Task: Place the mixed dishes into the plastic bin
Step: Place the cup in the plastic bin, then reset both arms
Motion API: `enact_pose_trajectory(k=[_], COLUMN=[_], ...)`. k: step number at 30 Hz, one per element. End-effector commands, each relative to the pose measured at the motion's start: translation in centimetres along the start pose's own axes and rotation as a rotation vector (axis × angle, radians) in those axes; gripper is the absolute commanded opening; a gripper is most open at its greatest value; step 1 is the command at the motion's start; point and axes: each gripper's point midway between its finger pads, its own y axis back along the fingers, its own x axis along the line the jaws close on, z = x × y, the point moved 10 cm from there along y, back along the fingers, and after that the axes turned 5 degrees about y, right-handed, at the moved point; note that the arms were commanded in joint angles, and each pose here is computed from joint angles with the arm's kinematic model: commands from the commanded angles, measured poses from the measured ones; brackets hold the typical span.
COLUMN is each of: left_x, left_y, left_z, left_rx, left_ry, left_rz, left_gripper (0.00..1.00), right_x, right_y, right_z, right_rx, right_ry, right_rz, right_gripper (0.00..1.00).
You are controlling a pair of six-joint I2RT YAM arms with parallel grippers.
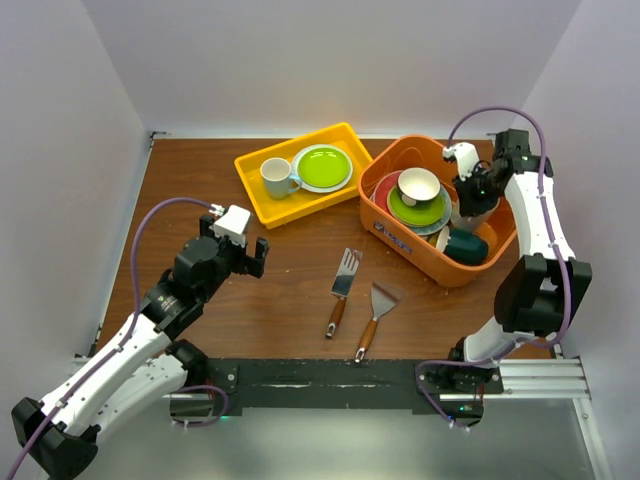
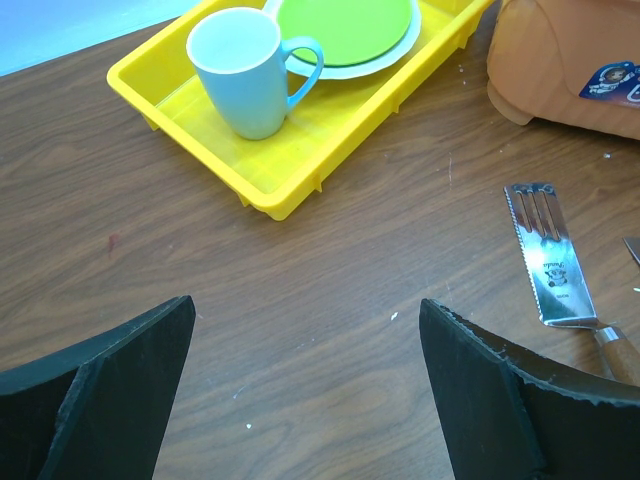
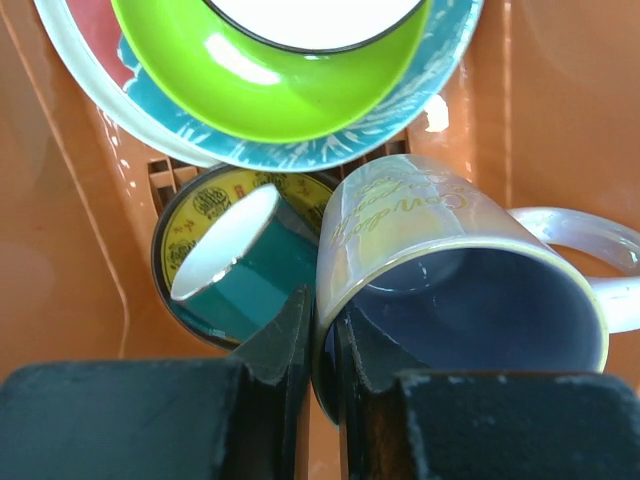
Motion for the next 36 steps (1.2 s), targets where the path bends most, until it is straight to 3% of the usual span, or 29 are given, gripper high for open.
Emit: enact_pose_trajectory(k=[1,10,17,20,24,31,36], left_x=[0.0,0.0,0.0,0.0,0.0,0.0,0.0], left_y=[0.0,0.0,0.0,0.1,0.1,0.1,0.2], left_z=[0.8,0.8,0.8,0.8,0.9,0.8,1.0], left_rx=[-0.051,-0.050,-0.053,-0.053,-0.056,-0.055,-0.064], left_ry=[0.009,0.010,0.010,0.013,0.012,0.015,0.021], left_rz=[-0.008,-0.010,-0.010,-0.010,-0.010,-0.007,-0.013], left_gripper=[1.00,1.00,1.00,1.00,1.00,1.00,1.00], right_x=[-2.3,-1.8,-1.6,-1.3,-0.7,1.0,2.6], right_y=[-0.5,-1.0,1.0,2.3,4.3,7.0,8.8], right_z=[0.6,0.0,-0.1,0.1,0.5,1.1,1.4], right_rx=[-0.085,-0.098,-0.120,-0.142,-0.190,-0.287,-0.381], right_ry=[0.027,0.007,0.002,0.006,0.014,0.005,-0.006], right_rz=[-0.063,-0.013,-0.041,-0.060,-0.091,-0.101,-0.106], right_gripper=[0.06,0.29,0.43,0.54,0.69,0.80,0.96])
